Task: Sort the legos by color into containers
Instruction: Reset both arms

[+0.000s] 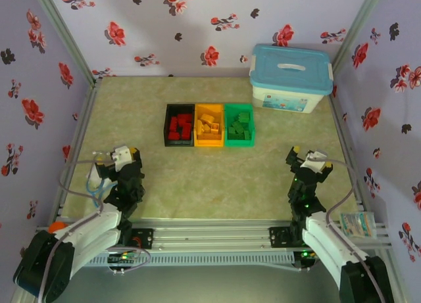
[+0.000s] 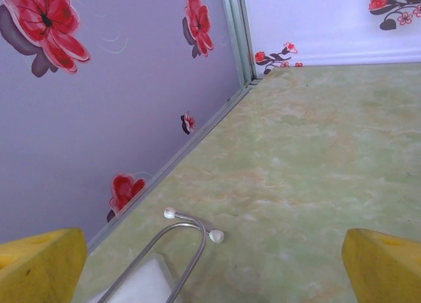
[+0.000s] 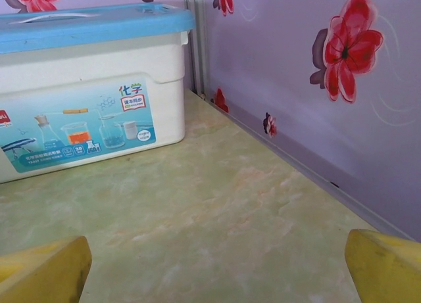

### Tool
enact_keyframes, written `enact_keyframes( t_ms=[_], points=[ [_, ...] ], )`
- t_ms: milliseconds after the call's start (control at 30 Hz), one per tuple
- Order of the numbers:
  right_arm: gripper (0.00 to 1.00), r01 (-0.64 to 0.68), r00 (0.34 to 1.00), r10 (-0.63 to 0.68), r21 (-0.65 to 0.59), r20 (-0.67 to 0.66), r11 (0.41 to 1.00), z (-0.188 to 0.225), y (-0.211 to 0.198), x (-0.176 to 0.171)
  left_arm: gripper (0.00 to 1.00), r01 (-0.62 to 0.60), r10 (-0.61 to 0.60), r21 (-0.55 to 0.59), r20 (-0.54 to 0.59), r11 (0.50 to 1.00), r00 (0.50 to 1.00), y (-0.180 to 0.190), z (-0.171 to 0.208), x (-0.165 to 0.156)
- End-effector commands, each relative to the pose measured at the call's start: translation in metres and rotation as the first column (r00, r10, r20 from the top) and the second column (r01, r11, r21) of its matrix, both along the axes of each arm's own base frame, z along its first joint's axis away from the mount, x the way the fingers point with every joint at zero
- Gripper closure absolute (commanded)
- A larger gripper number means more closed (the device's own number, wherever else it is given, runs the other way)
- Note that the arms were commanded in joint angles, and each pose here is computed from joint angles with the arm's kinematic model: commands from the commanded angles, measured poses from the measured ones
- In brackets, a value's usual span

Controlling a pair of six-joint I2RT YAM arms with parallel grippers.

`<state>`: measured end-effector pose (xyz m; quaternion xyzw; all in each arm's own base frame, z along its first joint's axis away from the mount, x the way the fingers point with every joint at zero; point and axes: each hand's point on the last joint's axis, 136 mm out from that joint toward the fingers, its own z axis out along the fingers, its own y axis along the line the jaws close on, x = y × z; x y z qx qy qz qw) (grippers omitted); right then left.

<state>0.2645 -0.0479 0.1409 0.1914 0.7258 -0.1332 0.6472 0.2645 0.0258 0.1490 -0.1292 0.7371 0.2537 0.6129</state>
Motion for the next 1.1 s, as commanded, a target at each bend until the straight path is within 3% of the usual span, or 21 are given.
enact_keyframes(
  t_ms=[0, 933, 1067],
  points=[
    [0.01, 0.000, 0.998, -0.002, 0.033, 0.060, 0.999, 0.004, -0.001, 0.002, 0.00, -0.009, 0.011, -0.031, 0.048, 0.999, 0.999, 0.002, 0.006, 0.004],
    [0.01, 0.072, 0.995, -0.073, 0.026, 0.073, 0.997, -0.015, -0.016, 0.047, 0.00, -0.005, 0.009, -0.035, 0.100, 0.999, 0.995, 0.009, 0.004, 0.035],
    [0.01, 0.007, 0.999, -0.007, 0.001, 0.042, 1.000, -0.020, -0.006, 0.061, 0.00, -0.013, 0.020, -0.061, 0.118, 0.998, 0.993, 0.015, 0.002, 0.035]
  ],
)
